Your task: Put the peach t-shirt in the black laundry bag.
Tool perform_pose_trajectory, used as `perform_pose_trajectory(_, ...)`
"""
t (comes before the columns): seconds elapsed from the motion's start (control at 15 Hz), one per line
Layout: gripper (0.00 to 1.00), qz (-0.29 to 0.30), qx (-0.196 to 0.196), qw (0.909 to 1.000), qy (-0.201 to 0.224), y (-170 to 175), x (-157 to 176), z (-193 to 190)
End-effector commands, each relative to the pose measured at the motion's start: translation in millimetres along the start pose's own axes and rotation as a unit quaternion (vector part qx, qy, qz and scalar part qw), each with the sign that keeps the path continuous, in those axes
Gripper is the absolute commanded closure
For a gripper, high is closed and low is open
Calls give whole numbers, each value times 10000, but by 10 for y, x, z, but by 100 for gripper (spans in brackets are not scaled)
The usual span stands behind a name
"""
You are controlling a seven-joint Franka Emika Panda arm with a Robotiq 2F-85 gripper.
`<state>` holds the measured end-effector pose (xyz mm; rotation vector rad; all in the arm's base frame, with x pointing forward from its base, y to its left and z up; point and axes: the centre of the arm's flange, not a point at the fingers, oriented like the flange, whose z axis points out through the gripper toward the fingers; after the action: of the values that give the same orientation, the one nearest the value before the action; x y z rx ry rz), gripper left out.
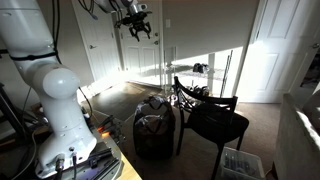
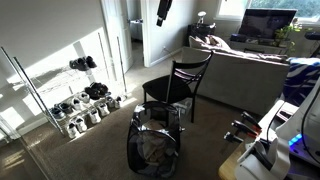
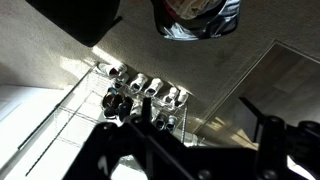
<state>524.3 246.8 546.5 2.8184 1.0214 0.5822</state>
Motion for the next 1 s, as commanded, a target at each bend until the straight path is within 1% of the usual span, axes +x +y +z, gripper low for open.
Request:
perform_pose_trajectory(0.0,0,-148,144,9997,-131,-35,-66,62)
perform_pose_trajectory(0.07,3,-19,35,10000,-59,-12,-5,52)
perform_pose_trajectory(0.13,0,-35,49,10000,-78,-23,-6,68)
perform_pose_trajectory(0.93,0,-48,59,9999,-89,-39,-3,79)
